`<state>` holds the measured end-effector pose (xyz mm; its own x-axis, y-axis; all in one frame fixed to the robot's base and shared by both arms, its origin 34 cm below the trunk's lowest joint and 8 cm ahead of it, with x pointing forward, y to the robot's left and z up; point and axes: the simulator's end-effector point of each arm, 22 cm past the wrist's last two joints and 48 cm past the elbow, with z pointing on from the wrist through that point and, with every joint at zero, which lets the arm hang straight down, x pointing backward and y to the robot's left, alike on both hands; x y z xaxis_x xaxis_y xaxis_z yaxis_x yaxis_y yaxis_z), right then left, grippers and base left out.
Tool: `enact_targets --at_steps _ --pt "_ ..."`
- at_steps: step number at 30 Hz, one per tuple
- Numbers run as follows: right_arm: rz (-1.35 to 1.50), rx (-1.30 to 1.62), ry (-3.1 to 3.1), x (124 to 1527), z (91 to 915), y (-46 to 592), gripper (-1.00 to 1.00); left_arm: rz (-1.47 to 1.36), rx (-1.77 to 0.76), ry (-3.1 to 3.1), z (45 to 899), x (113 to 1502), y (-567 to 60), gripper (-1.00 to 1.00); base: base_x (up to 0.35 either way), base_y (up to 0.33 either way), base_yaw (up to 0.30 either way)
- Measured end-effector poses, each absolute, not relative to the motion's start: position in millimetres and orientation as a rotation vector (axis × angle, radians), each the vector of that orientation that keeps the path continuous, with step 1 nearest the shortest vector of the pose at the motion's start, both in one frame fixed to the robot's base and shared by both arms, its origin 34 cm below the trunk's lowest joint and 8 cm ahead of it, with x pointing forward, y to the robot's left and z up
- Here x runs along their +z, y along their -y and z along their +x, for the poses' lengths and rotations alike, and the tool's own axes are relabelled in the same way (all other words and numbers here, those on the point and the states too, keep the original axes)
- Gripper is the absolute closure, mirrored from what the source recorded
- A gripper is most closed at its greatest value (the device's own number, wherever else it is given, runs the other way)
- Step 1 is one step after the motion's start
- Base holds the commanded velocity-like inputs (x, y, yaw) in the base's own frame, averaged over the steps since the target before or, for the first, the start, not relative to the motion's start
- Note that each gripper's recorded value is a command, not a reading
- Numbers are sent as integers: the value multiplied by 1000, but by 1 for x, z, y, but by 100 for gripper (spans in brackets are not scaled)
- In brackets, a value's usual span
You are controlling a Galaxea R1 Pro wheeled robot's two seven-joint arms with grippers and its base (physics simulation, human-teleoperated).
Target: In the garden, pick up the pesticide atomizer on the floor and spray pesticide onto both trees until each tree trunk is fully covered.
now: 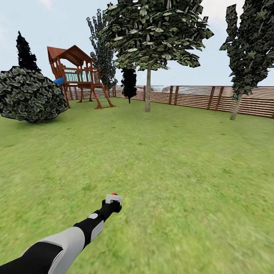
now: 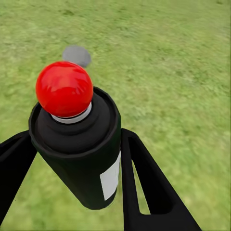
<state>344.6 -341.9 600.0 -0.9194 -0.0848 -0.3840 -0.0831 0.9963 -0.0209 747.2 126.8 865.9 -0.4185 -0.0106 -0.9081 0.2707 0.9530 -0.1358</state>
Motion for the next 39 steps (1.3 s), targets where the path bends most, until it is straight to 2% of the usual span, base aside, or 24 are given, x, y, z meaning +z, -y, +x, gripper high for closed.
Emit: enact_targets --at_steps 39 --pt "-120 -6 -2744 600 345 342 -100 186 -314 -1983 747 866 -127 100 350 0 0"
